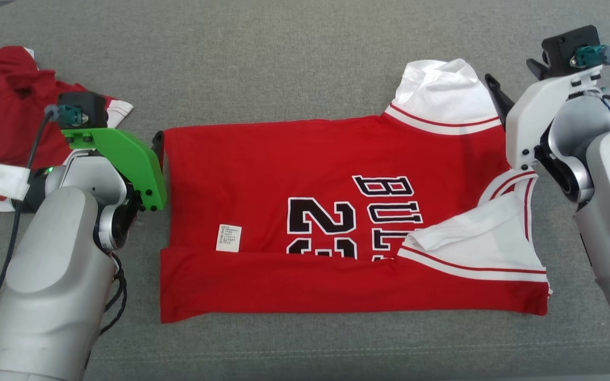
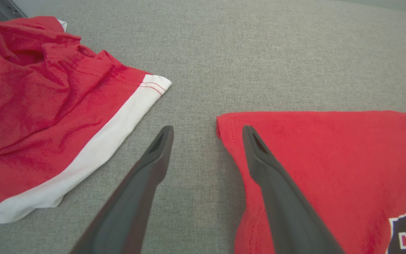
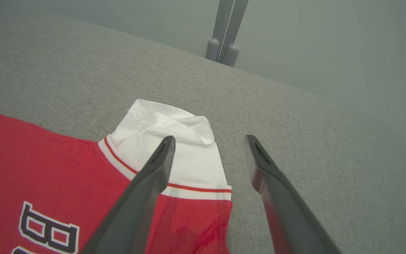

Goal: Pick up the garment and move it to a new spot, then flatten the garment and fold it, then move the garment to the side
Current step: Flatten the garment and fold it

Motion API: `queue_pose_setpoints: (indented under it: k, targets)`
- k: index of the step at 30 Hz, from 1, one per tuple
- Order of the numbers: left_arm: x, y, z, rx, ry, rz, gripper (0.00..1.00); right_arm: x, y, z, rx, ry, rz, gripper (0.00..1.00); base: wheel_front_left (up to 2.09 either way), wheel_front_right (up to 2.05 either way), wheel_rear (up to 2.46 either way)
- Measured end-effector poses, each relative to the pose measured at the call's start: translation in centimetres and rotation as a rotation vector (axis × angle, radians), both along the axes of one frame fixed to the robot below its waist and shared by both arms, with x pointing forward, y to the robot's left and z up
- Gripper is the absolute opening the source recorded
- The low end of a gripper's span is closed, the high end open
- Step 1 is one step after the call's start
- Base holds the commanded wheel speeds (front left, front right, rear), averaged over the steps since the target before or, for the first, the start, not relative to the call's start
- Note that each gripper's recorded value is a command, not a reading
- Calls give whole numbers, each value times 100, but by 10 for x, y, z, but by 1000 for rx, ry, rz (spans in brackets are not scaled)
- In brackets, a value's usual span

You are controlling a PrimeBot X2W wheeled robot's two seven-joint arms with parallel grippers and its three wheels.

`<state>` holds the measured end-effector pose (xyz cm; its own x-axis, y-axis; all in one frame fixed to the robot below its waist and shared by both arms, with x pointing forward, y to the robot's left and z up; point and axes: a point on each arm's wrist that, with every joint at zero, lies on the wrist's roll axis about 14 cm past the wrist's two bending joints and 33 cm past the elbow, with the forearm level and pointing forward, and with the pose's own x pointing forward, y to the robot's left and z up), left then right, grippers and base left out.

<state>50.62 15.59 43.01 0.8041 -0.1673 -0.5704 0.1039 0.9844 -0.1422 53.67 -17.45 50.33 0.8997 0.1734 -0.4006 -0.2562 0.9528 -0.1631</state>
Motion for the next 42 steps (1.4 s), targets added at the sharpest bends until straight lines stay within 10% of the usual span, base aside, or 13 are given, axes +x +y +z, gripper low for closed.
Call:
queue_pose_setpoints:
  k: [25, 34, 42]
  targets:
    - [34, -8, -68, 84, 216, -59, 100, 36, -18, -43, -40, 53, -15, 100, 0, 0, 0]
    - [26, -16, -74, 86, 309, -106, 0, 39, -19, -48, -46, 58, -12, 100, 0, 0, 0]
    - [24, -21, -74, 86, 308, -117, 0, 49, -25, -47, -60, 74, -30, 100, 0, 0, 0]
